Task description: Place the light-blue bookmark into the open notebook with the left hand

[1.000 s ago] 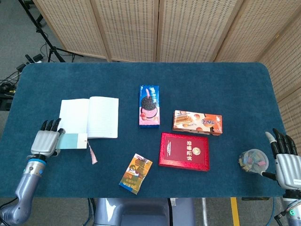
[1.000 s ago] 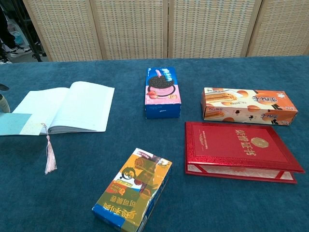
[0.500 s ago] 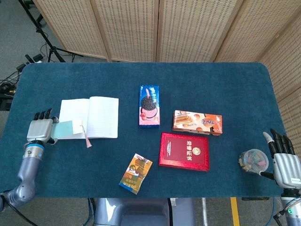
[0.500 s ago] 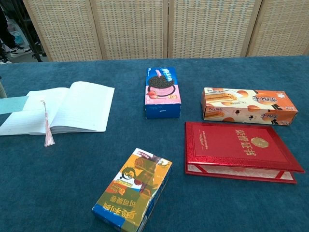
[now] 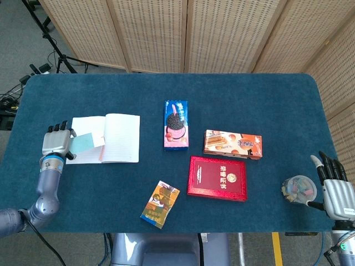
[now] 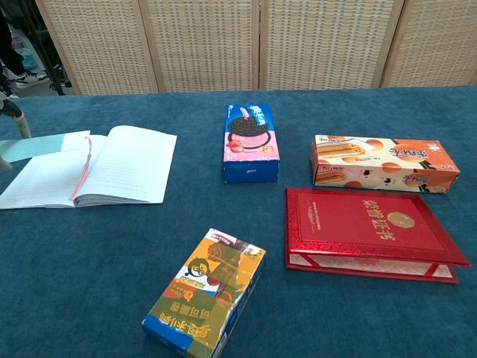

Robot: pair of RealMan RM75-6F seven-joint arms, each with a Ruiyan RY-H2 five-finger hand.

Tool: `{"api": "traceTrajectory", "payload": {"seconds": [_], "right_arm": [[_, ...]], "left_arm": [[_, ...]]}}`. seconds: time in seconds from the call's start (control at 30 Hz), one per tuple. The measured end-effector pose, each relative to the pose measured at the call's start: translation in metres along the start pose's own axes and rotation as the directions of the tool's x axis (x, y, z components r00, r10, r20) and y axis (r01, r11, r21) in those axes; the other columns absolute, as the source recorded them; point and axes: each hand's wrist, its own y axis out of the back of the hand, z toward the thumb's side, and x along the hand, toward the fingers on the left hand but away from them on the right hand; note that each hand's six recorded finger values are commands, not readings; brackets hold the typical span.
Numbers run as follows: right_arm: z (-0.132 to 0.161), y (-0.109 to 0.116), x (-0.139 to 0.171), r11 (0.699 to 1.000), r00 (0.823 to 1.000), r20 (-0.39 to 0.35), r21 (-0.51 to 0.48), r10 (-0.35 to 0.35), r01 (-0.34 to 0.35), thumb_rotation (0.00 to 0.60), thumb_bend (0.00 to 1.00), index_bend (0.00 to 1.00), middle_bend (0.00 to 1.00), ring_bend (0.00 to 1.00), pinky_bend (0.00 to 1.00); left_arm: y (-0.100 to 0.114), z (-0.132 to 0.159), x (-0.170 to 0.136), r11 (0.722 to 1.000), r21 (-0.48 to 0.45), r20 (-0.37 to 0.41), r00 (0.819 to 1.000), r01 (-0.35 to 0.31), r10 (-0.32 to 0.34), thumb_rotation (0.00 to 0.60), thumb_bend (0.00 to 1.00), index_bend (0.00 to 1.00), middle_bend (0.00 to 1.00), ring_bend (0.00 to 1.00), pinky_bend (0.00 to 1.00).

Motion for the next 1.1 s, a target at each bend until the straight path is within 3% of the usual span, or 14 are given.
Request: {"api": "traceTrajectory", "payload": {"seconds": [0.47,1.1], "right_arm": [[0.0,0.005,0.002,0.999,1.0,-0.02,-0.036,-0.002,0.001,0.6,0.0,0.0,0.0,0.0,0.0],[0.003,0.007,0.007,0.997,0.999,-0.053,-0.075,0.006,-0.01,0.6,0.0,0.0,0.0,0.0,0.0]], "left_arm": [[0.013,0.009,0.008,1.0,0.008,-0.14,0.99,0.011,-0.01,0.6,0.34,0.43,0.0,0.0,0.0],[0.014,0.008,0.023,0.998,-0.053,-0.328,0.944,0.02,-0.036,0.6,0.33,0.44,0.0,0.0,0.0]]}}
